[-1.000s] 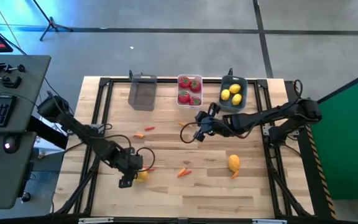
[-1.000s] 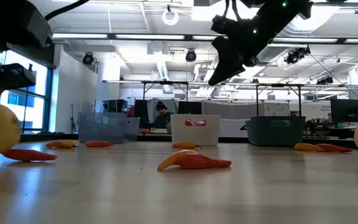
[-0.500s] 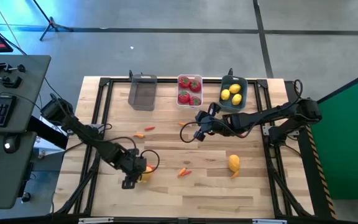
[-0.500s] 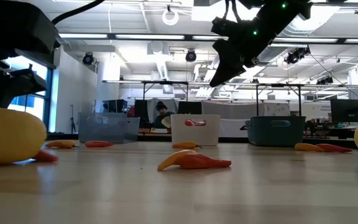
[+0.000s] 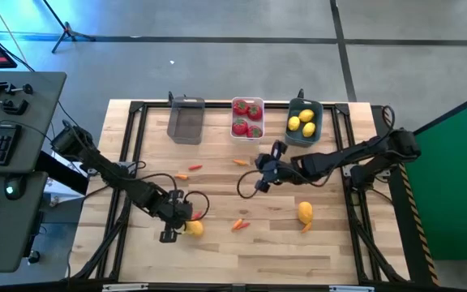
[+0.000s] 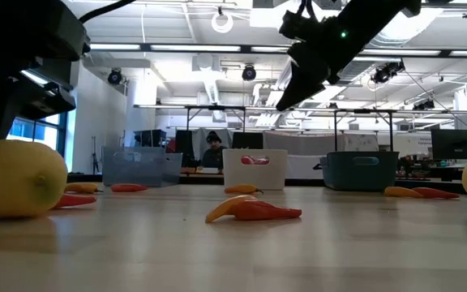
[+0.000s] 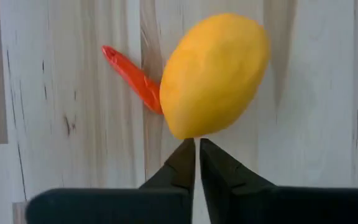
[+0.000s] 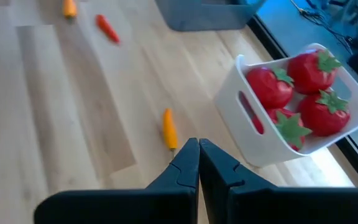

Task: Sort produce into baskets
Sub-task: Put the yellow lemon into the blue bin

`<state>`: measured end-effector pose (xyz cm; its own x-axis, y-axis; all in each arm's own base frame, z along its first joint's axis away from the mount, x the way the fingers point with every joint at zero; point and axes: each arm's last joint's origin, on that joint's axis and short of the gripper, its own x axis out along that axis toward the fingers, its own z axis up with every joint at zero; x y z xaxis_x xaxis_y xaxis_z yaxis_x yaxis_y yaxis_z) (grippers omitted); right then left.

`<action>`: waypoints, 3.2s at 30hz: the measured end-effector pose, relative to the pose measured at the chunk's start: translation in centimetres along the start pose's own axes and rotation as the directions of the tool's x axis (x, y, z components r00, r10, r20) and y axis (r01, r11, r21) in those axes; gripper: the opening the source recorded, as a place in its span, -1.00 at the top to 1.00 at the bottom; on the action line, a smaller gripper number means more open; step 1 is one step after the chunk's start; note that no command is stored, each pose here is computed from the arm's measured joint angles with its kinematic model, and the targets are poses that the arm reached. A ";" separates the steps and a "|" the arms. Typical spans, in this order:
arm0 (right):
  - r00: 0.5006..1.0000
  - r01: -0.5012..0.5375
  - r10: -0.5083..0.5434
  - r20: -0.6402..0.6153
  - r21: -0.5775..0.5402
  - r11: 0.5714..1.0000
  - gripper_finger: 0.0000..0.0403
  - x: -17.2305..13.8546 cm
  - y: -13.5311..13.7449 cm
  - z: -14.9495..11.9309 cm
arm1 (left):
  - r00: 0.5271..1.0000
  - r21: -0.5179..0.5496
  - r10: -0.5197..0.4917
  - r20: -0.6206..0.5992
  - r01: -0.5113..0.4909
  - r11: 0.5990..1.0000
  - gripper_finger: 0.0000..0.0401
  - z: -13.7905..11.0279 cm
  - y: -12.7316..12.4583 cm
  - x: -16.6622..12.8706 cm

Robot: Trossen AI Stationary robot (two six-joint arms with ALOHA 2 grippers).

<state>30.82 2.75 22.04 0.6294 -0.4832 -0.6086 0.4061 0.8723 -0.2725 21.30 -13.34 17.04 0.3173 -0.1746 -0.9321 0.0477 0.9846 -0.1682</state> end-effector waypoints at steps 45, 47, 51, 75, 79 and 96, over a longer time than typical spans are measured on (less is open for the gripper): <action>1.000 -0.009 0.009 -0.017 -0.013 1.000 1.00 -1.3 1.6 -0.8 | 0.989 0.772 0.135 -0.060 -0.040 0.634 0.00 5.7 -1.2 2.9; 1.000 -0.016 0.015 -0.014 -0.024 1.000 1.00 -1.5 1.8 -0.9 | 0.990 0.746 0.131 -0.058 -0.045 0.665 0.12 5.8 -0.8 2.5; 1.000 0.000 0.001 0.009 -0.052 0.999 1.00 -2.1 2.6 -1.1 | 0.998 0.667 0.056 -0.013 -0.033 0.744 0.21 6.5 0.3 0.7; 0.862 -0.302 0.429 0.269 -0.406 0.862 -0.27 -3.0 8.0 0.9 | 0.851 0.132 -0.422 0.311 0.401 0.906 0.21 9.5 11.4 -4.1; 0.826 -0.329 0.473 0.306 -0.420 0.846 -0.41 -2.9 7.7 1.6 | 0.819 0.089 -0.465 0.336 0.464 0.882 0.21 9.7 12.2 -4.5; 0.688 -0.419 0.616 0.383 -0.483 0.769 -0.42 -1.5 6.0 4.4 | 0.746 0.040 -0.518 0.419 0.554 0.831 0.21 10.8 12.4 -5.1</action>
<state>35.21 8.43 24.59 0.9373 0.1757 -0.3011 -0.2714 0.9098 -0.3141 30.51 -0.13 23.13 0.6092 -0.6360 -0.4736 0.2538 0.7222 -0.6434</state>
